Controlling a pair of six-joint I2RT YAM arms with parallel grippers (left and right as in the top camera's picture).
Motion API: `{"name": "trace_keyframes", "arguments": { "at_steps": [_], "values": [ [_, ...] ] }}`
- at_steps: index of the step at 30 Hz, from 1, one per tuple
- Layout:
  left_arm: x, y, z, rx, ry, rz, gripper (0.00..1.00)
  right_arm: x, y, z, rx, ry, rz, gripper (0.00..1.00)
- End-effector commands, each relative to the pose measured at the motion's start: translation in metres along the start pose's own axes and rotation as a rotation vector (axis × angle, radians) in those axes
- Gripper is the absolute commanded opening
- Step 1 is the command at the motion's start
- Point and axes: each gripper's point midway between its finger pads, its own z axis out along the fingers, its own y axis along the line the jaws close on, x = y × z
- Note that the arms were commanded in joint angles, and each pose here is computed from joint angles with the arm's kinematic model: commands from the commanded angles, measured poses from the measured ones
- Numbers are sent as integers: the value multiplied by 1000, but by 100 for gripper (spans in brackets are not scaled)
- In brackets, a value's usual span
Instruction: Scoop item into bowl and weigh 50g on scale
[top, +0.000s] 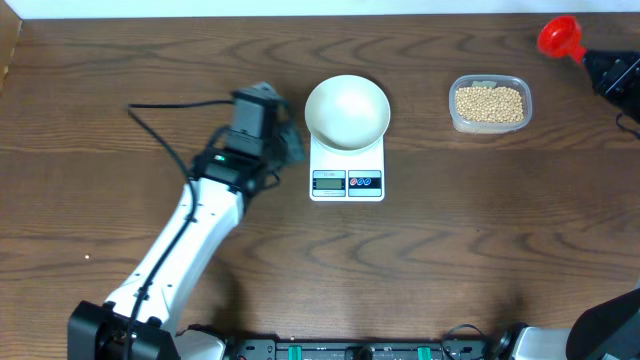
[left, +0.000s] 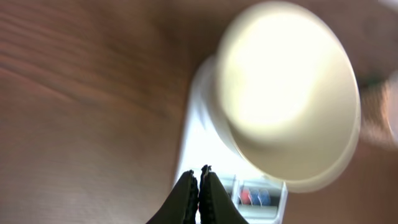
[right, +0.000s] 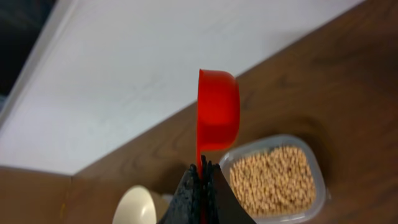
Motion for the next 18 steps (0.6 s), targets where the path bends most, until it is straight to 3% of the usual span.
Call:
{"name": "trace_keyframes", "arguments": {
  "at_steps": [1,11,18],
  "values": [
    [29,-28,-2,26,53,82,7,19,4,2,-32,75,-86,1],
    [93,-48,24,-9,162,228,7,54,-5,-3,-5,203,-115,1],
    [108,-63,47,17,174,261,7,63,-7,-5,-1,238,-122,1]
  ]
}}
